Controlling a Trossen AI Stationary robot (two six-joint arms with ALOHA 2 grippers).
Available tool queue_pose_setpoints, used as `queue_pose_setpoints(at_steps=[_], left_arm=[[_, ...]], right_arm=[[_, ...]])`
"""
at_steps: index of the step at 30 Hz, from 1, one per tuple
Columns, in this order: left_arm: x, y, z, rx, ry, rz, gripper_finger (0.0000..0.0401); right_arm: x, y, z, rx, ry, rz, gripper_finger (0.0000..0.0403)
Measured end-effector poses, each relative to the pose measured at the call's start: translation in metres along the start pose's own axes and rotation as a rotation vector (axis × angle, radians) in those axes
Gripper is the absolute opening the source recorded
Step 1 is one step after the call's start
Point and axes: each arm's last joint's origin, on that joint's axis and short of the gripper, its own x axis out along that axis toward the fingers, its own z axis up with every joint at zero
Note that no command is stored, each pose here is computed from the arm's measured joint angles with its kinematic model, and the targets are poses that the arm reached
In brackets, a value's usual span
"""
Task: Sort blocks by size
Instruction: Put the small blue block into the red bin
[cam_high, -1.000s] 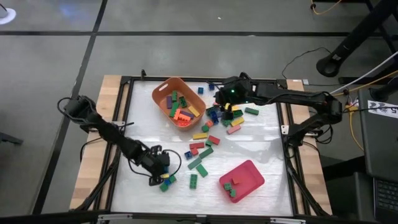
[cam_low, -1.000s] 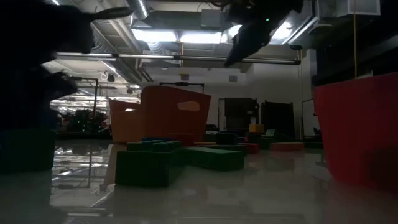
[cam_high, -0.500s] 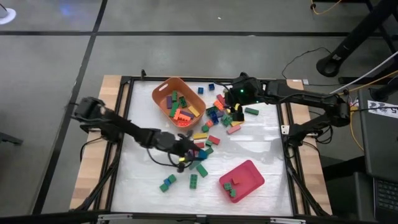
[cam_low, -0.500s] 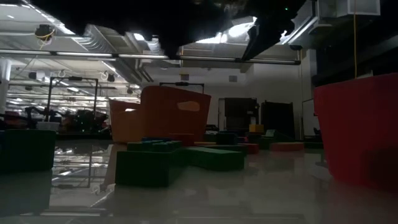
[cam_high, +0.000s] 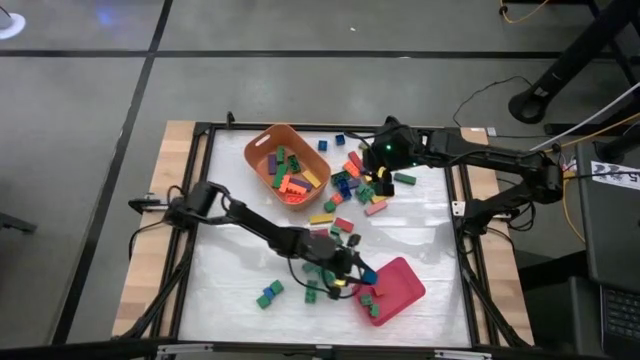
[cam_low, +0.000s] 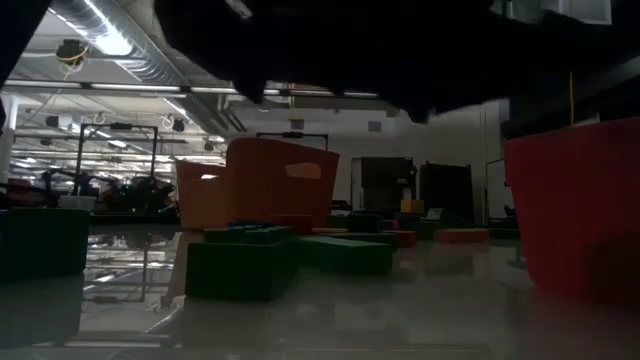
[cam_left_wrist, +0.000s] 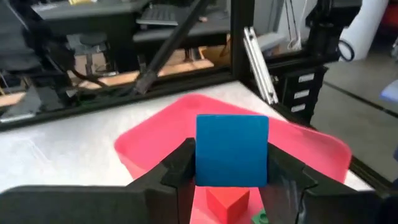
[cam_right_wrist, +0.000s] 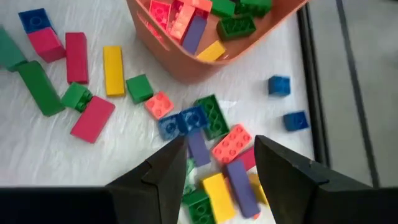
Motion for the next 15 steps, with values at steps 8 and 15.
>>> queue_pose_setpoints(at_steps=[8, 15], left_arm=[[0.020, -0.016, 0.004, 0.023, 0.041, -0.037, 0.0139], [0.022, -0.015, 0.005, -0.061, 0.058, -0.025, 0.0200]], right_arm=[[0.000, 0.003, -0.009, 0.069, 0.094, 0.033, 0.0188], [-0.001, 0.004, -0.010, 0.104, 0.103, 0.043, 0.0188]])
